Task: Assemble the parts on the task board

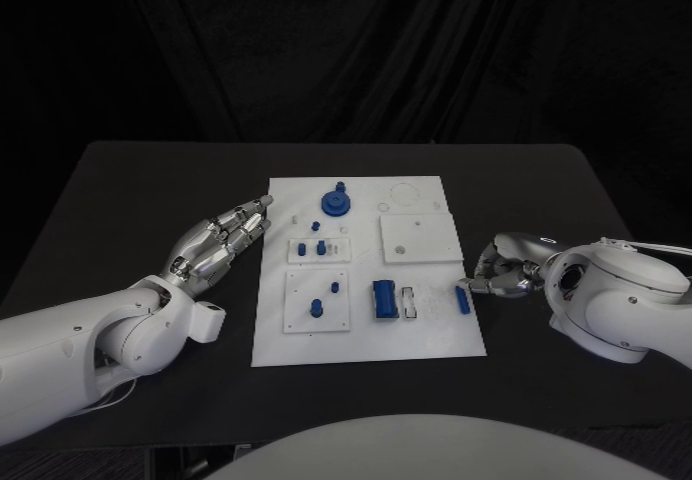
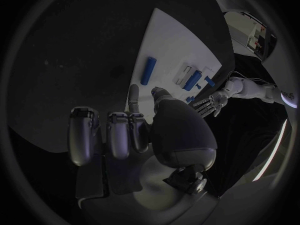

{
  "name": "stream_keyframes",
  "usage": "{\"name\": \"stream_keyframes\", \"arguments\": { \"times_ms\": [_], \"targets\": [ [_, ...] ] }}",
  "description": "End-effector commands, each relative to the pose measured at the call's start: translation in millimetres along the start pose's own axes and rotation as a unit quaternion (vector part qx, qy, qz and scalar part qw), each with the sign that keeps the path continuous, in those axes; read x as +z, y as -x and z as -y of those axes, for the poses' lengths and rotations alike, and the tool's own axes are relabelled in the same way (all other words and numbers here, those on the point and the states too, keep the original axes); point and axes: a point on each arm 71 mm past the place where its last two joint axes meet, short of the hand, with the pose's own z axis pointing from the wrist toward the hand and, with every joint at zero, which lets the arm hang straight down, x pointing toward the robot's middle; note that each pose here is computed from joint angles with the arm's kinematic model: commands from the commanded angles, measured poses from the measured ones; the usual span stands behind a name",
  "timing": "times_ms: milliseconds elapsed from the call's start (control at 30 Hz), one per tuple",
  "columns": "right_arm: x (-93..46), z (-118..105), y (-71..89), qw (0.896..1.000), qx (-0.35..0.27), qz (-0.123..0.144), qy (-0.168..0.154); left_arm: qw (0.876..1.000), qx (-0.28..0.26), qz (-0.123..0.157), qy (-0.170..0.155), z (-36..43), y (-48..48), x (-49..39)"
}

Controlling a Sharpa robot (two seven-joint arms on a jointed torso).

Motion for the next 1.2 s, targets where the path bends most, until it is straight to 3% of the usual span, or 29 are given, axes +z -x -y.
{"name": "stream_keyframes", "arguments": {
  "times_ms": [33, 633, 1200],
  "targets": [
    [0.0, 0.6, -6.5, 1.0, -0.014, -0.006, -0.011, 0.996, 0.007, 0.001, -0.083, 10.2, -0.9, -0.9],
    [3.9, -11.5, -19.0, 1.0, -0.024, -0.011, 0.009, 0.998, 0.006, 0.003, -0.066, 4.4, 1.4, -3.0],
    [10.7, -19.1, -40.4, 0.998, -0.04, -0.046, 0.015, 0.999, -0.002, -0.004, -0.045, -0.8, 1.5, -3.6]
  ]
}}
